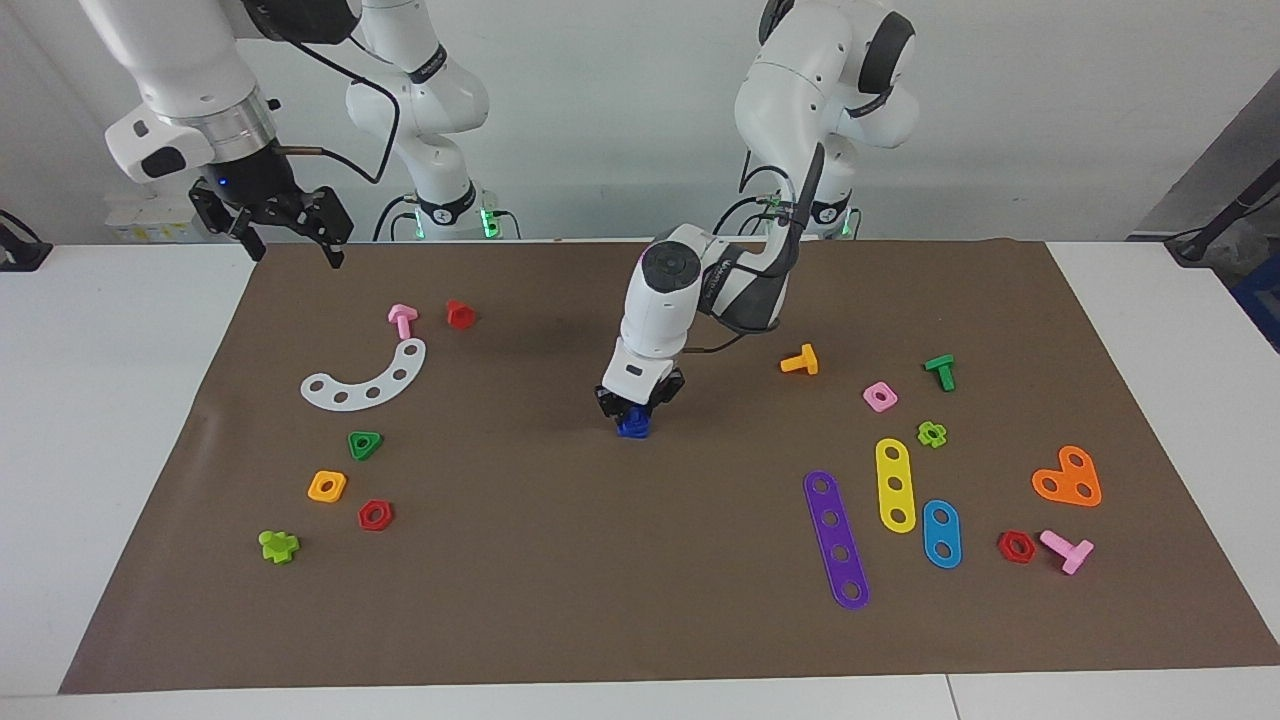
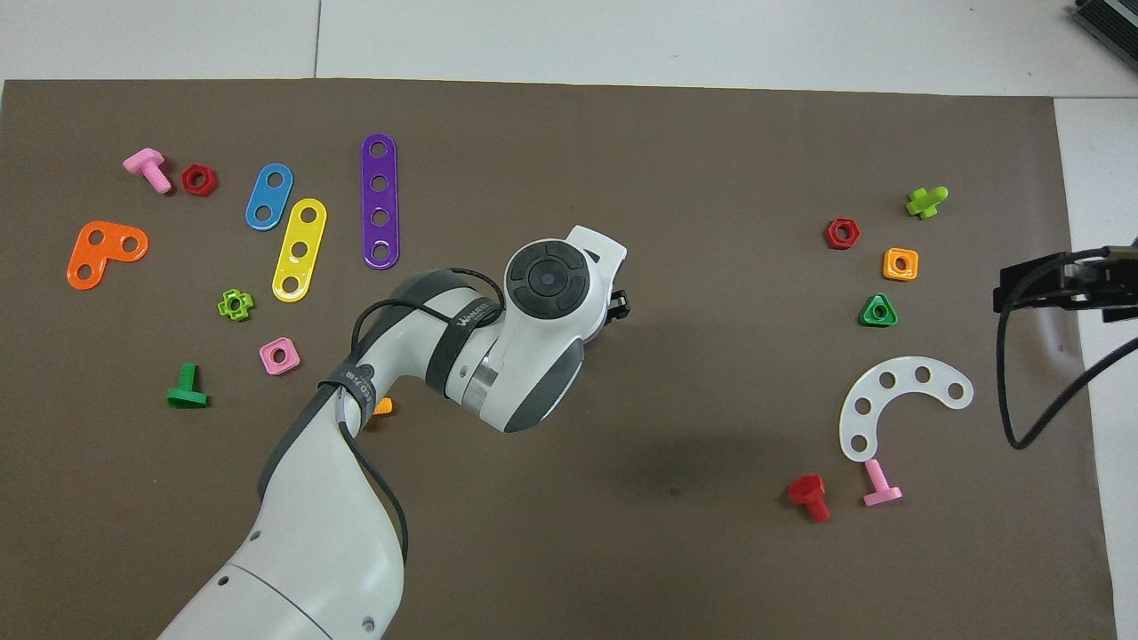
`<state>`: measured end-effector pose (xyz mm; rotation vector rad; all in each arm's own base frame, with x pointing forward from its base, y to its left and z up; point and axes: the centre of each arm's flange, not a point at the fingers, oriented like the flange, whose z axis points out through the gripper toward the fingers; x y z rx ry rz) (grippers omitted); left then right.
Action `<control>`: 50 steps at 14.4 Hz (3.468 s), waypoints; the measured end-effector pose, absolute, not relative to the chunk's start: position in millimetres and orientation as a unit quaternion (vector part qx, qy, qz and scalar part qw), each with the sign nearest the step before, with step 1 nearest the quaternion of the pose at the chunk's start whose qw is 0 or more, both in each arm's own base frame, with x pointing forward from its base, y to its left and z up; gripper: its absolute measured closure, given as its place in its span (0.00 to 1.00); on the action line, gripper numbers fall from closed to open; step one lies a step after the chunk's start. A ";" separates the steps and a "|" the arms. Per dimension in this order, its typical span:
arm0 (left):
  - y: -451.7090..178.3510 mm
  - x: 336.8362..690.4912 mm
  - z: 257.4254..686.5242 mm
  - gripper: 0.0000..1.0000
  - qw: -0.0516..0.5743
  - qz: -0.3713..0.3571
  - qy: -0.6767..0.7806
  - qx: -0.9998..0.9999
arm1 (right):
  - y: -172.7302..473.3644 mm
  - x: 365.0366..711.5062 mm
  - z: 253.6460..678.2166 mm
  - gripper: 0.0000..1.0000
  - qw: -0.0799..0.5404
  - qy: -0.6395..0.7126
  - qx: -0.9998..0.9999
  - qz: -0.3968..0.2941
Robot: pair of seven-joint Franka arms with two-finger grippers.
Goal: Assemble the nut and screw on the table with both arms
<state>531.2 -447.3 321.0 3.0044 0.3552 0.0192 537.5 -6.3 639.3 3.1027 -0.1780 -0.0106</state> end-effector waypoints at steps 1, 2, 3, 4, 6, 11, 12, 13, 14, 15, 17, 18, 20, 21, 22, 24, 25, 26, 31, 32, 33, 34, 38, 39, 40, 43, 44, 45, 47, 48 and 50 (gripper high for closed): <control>-445.6 534.2 325.6 0.11 0.054 0.004 0.118 0.992 | -6.3 537.5 639.2 0.00 0.017 -0.057 0.998 -0.004; -442.0 539.6 333.0 0.00 0.049 0.002 0.121 0.991 | -6.2 537.4 639.0 0.00 0.017 -0.057 0.998 -0.004; -434.8 548.3 342.6 0.00 0.046 0.002 0.128 0.991 | -6.2 537.4 638.9 0.00 0.017 -0.057 0.998 -0.004; -421.5 561.4 355.4 0.00 0.043 0.004 0.133 0.990 | -6.1 537.4 638.8 0.00 0.017 -0.057 0.998 -0.004; -377.5 589.5 390.7 0.00 0.040 0.004 0.117 0.992 | -5.8 537.4 638.7 0.00 0.016 -0.057 0.998 -0.004; -212.5 618.5 475.2 0.00 0.019 -0.036 0.010 0.999 | -4.9 537.3 638.5 0.00 0.016 -0.056 0.998 -0.004; -182.8 619.3 480.8 0.00 0.019 -0.044 -0.013 0.999 | -4.6 537.3 638.5 0.00 0.016 -0.056 0.998 -0.004; -155.4 618.7 481.7 0.00 0.020 -0.051 -0.032 0.998 | -4.3 537.3 638.5 0.00 0.015 -0.055 0.998 -0.004; -130.3 616.5 479.7 0.00 0.021 -0.057 -0.048 0.997 | -3.9 537.3 638.5 0.00 0.015 -0.055 0.998 -0.004; -106.8 612.9 476.3 0.01 0.023 -0.063 -0.062 0.996 | -3.6 537.2 638.4 0.00 0.015 -0.055 0.998 -0.004; -65.9 603.8 473.3 0.02 0.028 -0.071 -0.078 0.994 | -3.1 537.1 638.1 0.00 0.015 -0.054 0.998 -0.005; -51.5 598.4 476.0 0.03 0.030 -0.071 -0.079 0.994 | -2.8 537.1 638.0 0.00 0.015 -0.054 0.998 -0.005; -37.5 585.8 487.9 0.03 0.031 -0.064 -0.076 0.995 | -2.7 536.8 638.3 0.00 0.015 -0.054 0.998 -0.005; -35.9 579.1 496.7 0.02 0.031 -0.059 -0.075 0.995 | -2.7 536.7 638.5 0.00 0.015 -0.054 0.998 -0.004; -34.8 572.1 508.9 0.01 0.030 -0.049 -0.074 0.996 | -2.7 536.6 638.5 0.00 0.015 -0.054 0.998 -0.004; -28.7 559.2 538.4 0.00 0.030 -0.026 -0.070 0.997 | -2.7 536.6 638.4 0.00 0.015 -0.054 0.998 -0.005; -24.5 552.6 551.3 0.00 0.029 -0.020 -0.066 0.997 | -2.7 536.6 638.4 0.00 0.015 -0.054 0.998 -0.005; -19.1 546.3 562.6 0.00 0.028 -0.016 -0.062 0.998 | -2.7 536.6 638.4 0.00 0.015 -0.054 0.998 -0.005; -8.3 535.6 612.2 0.00 -0.009 0.008 -0.059 0.998 | -2.3 536.6 638.3 0.00 0.014 -0.054 0.998 -0.005; -10.1 535.6 618.6 0.00 -0.009 0.013 -0.056 0.998 | -1.5 536.6 638.1 0.00 0.008 -0.054 0.998 -0.005; -12.3 535.7 621.7 0.00 -0.010 0.016 -0.051 0.999 | -1.1 536.6 638.0 0.00 0.000 -0.055 0.998 -0.006; -14.4 535.7 622.6 0.00 -0.010 0.017 -0.048 0.999 | -1.8 536.6 638.0 0.00 -0.004 -0.056 0.998 -0.006; -14.8 535.9 622.9 0.00 -0.009 0.017 -0.045 0.999 | -11.3 536.4 638.0 0.00 -0.008 -0.066 0.998 -0.006; -14.3 535.9 622.9 0.00 -0.009 0.017 -0.045 0.999 | -11.8 536.4 637.6 0.00 -0.008 -0.066 0.998 -0.007; -14.3 535.9 622.9 0.00 -0.009 0.017 -0.045 0.999 | -11.8 536.1 636.5 0.00 -0.008 -0.066 0.998 -0.008; -13.7 535.9 622.8 0.00 -0.008 0.017 -0.044 0.999 | -12.1 535.5 631.5 0.00 -0.008 -0.066 0.998 -0.004; -13.8 535.9 622.8 0.00 -0.006 0.017 -0.044 0.999 | -12.4 534.8 630.8 0.00 -0.007 -0.066 0.998 -0.003; -14.2 535.9 622.8 0.00 -0.001 0.017 -0.043 0.999 | -12.6 534.4 630.6 0.00 -0.006 -0.066 0.998 -0.002; -13.8 535.9 622.8 0.00 0.007 0.018 -0.041 0.999 | -12.9 533.9 631.0 0.00 -0.006 -0.066 0.998 -0.001; -13.2 535.9 622.8 0.00 0.009 0.018 -0.040 0.999 | -13.0 533.6 631.0 0.00 -0.006 -0.066 0.998 -0.001; -12.6 535.9 622.8 0.00 0.009 0.018 -0.040 0.999 | -13.4 533.1 630.7 0.00 -0.006 -0.067 0.998 -0.001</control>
